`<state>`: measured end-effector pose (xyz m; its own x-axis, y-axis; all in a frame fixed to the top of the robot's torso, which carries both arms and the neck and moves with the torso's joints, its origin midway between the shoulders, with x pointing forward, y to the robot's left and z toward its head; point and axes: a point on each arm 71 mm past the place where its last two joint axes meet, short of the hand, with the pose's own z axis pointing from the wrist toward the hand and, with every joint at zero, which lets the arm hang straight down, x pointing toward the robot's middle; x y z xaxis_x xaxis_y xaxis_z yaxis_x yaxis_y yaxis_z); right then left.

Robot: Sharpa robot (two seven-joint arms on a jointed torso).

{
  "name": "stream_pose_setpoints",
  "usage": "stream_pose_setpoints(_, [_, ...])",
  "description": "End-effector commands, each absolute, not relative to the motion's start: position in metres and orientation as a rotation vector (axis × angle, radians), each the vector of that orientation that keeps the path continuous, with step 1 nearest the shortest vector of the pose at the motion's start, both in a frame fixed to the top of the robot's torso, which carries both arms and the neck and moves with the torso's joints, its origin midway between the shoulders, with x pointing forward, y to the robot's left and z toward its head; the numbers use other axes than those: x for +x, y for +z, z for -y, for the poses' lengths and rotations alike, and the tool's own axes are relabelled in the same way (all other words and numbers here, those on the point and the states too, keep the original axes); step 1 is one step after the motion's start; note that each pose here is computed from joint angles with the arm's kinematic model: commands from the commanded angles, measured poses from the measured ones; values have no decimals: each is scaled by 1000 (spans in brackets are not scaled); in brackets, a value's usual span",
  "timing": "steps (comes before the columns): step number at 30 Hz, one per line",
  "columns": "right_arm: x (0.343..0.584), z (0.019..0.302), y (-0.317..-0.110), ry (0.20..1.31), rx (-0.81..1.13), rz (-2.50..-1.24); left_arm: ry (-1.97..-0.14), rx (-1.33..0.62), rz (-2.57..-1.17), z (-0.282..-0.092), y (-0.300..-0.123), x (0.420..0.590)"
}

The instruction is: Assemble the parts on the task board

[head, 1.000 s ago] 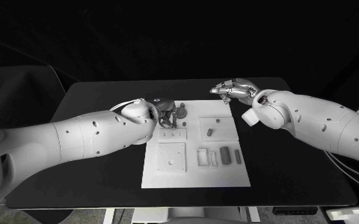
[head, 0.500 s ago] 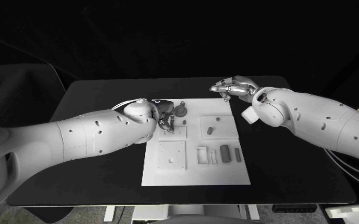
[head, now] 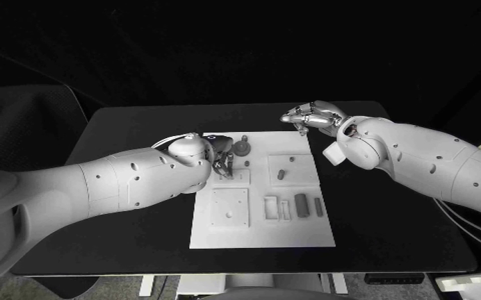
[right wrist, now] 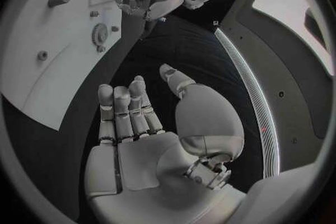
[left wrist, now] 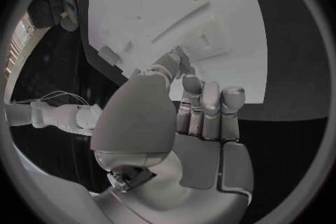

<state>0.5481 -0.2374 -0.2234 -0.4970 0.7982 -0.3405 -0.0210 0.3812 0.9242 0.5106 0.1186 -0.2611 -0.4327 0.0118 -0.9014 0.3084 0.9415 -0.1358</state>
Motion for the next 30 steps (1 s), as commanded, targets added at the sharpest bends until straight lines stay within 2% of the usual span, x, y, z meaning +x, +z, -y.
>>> stream_pose_setpoints(1, [548, 235, -222, 1223, 662, -1791, -326, 242, -2001, -117, -262, 510])
stream_pose_setpoints(30, [546, 229, -222, 1237, 656, -1801, -286, 264, -2046, -111, -270, 511])
